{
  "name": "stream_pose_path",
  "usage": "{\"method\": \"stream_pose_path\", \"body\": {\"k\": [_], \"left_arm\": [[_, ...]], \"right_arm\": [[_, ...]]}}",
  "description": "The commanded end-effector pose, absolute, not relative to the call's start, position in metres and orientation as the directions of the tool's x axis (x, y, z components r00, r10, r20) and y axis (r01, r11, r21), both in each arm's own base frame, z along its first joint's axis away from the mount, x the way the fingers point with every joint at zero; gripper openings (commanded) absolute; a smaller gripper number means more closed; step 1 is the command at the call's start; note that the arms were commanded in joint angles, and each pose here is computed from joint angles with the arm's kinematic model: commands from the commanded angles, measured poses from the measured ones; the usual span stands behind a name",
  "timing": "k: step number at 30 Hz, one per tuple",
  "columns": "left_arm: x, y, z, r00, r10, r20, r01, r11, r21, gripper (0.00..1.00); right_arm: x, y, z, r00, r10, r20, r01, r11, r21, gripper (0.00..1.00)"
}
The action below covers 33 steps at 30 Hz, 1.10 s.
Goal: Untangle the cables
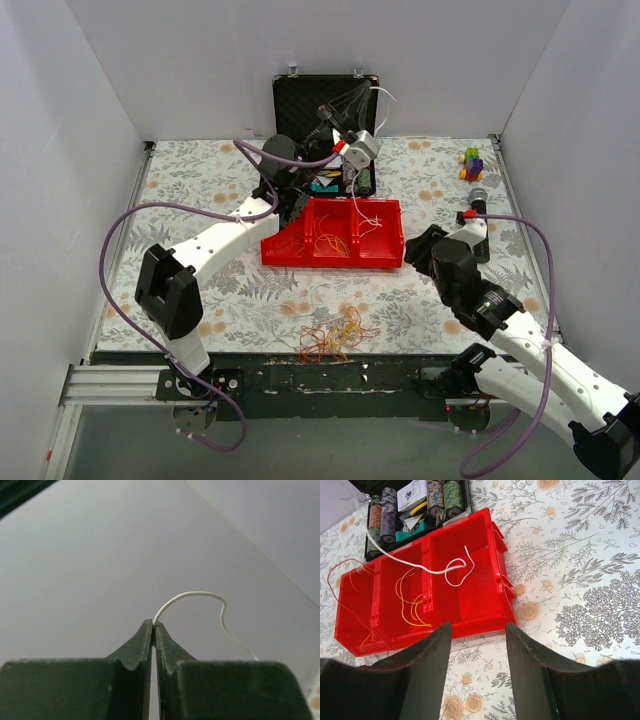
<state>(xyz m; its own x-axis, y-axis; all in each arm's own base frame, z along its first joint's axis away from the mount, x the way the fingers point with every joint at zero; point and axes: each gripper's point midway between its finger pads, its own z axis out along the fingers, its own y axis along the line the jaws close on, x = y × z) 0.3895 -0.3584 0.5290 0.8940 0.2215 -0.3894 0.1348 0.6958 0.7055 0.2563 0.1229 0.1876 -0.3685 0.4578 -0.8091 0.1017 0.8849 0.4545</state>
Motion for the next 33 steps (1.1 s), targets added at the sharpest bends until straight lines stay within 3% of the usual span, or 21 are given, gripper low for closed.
{"method": "stream_pose_path", "body": {"k": [1,9,19,27,33], "left_arm": [[0.380,-0.367,0.512,0.843,0.115,-0.526,0.305,0.702,0.643,0.00],[0.388,-0.384,0.452,0.691,0.055,-0.721,0.511,0.668,0.541,0.00],[0.390,-0.390,0.393,0.636,0.105,-0.764,0.561,0.617,0.552,0.00],[0.385,-0.401,0.357,0.439,0.056,-0.897,0.719,0.576,0.388,0.00],[0.393,-0.407,0.309,0.295,0.118,-0.948,0.772,0.556,0.309,0.00]], "right_arm": [[0.259,0.115,0.202,-0.308,0.490,-0.816,0.118,0.870,0.478,0.55],[0.255,0.106,0.208,-0.285,0.496,-0.820,0.132,0.868,0.479,0.55],[0.257,0.105,0.211,-0.281,0.490,-0.825,0.131,0.871,0.473,0.55],[0.257,0.102,0.213,-0.273,0.486,-0.830,0.137,0.874,0.467,0.56],[0.257,0.100,0.216,-0.266,0.481,-0.836,0.138,0.877,0.461,0.56]]}}
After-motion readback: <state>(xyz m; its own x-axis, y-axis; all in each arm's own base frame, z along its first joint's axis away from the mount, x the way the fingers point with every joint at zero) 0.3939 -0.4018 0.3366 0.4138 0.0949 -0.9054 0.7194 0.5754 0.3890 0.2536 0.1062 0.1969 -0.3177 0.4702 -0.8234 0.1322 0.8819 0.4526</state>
